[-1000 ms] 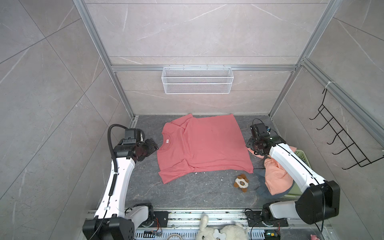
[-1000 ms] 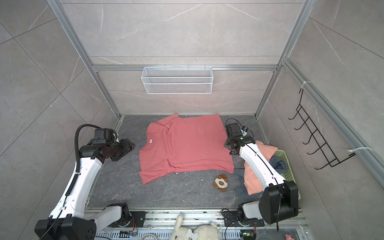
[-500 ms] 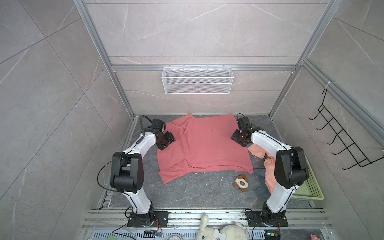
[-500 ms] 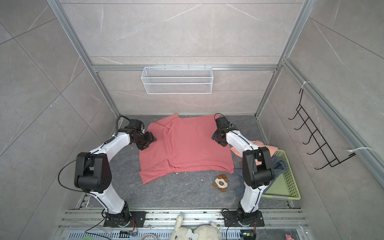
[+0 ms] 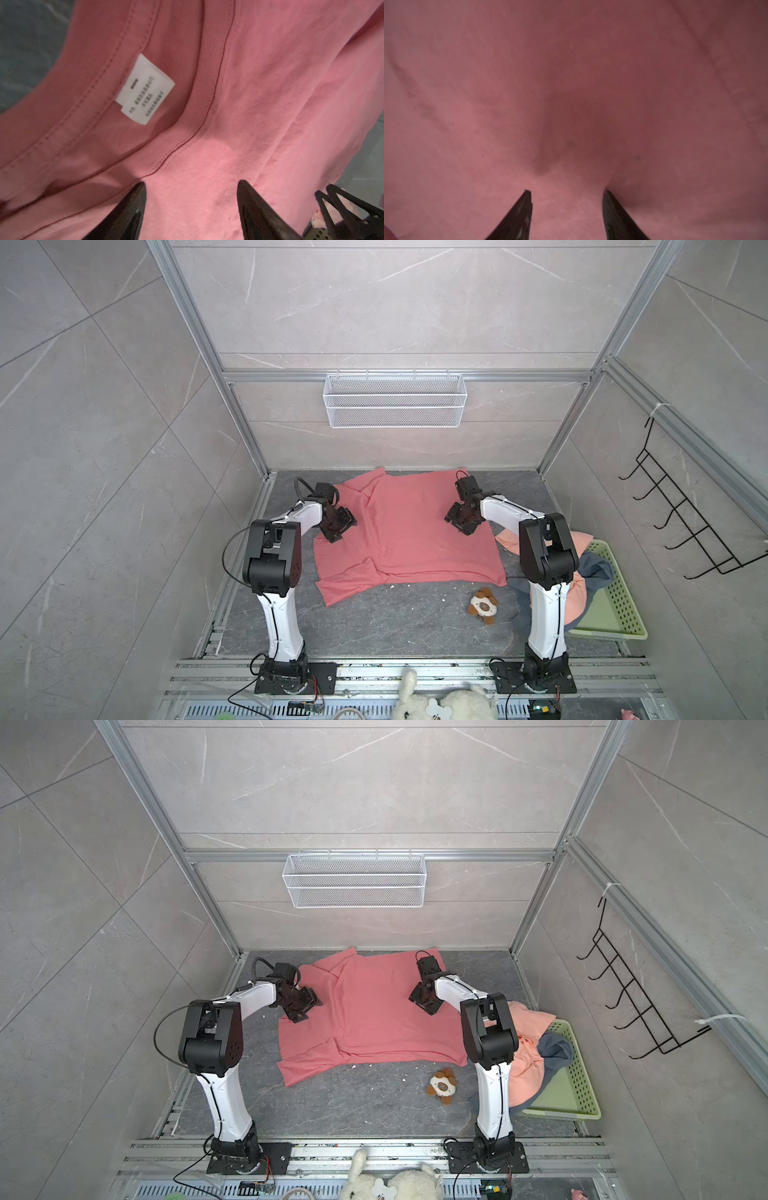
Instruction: Fold and stack the t-shirts
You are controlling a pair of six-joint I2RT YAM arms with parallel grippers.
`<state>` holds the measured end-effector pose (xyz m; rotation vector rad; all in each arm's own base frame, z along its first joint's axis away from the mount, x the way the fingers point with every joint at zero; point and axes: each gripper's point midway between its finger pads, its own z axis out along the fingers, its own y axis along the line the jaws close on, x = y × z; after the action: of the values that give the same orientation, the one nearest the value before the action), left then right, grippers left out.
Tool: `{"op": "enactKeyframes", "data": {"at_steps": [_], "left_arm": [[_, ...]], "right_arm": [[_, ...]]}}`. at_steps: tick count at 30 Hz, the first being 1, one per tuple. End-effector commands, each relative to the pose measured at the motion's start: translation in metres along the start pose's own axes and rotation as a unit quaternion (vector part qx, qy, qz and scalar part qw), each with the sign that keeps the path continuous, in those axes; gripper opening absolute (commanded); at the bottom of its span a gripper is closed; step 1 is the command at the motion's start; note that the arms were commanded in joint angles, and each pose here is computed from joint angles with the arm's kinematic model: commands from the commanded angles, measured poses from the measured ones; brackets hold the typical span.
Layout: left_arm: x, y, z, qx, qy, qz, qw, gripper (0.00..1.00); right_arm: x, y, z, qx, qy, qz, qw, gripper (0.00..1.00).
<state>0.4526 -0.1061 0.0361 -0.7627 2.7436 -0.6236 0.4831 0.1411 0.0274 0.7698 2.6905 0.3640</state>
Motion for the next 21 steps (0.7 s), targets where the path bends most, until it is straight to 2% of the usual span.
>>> {"op": "enactKeyframes", "data": {"at_steps": [1, 7, 10, 14, 16, 18, 21], "left_arm": [[-0.032, 0.017, 0.010, -0.023, -0.018, -0.010, 1.000, 0.72], [-0.077, 0.024, 0.020, -0.018, -0.022, -0.023, 0.999, 0.72], [-0.094, 0.022, 0.014, -0.009, -0.034, -0.027, 0.999, 0.72], [-0.107, 0.006, -0.007, 0.026, -0.052, -0.013, 0.998, 0.72], [-0.112, -0.007, -0.024, 0.046, -0.066, 0.005, 0.997, 0.72], [-0.115, -0.020, -0.041, 0.065, -0.080, 0.020, 0.995, 0.72], [-0.116, -0.034, -0.063, 0.083, -0.097, 0.038, 0.991, 0.72]], "right_arm": [[0.014, 0.000, 0.032, 0.015, 0.044, 0.001, 0.999, 0.56], [-0.009, 0.045, 0.057, -0.019, 0.053, -0.015, 0.998, 0.56], [-0.023, 0.066, 0.056, -0.035, 0.047, -0.022, 0.998, 0.55], [-0.042, 0.104, 0.013, -0.070, 0.002, -0.078, 0.994, 0.56], [-0.045, 0.107, -0.021, -0.054, -0.019, -0.097, 0.994, 0.57], [-0.039, 0.107, -0.053, -0.043, -0.033, -0.110, 0.992, 0.58], [-0.008, 0.106, -0.086, -0.063, -0.034, -0.121, 0.990, 0.60]]}}
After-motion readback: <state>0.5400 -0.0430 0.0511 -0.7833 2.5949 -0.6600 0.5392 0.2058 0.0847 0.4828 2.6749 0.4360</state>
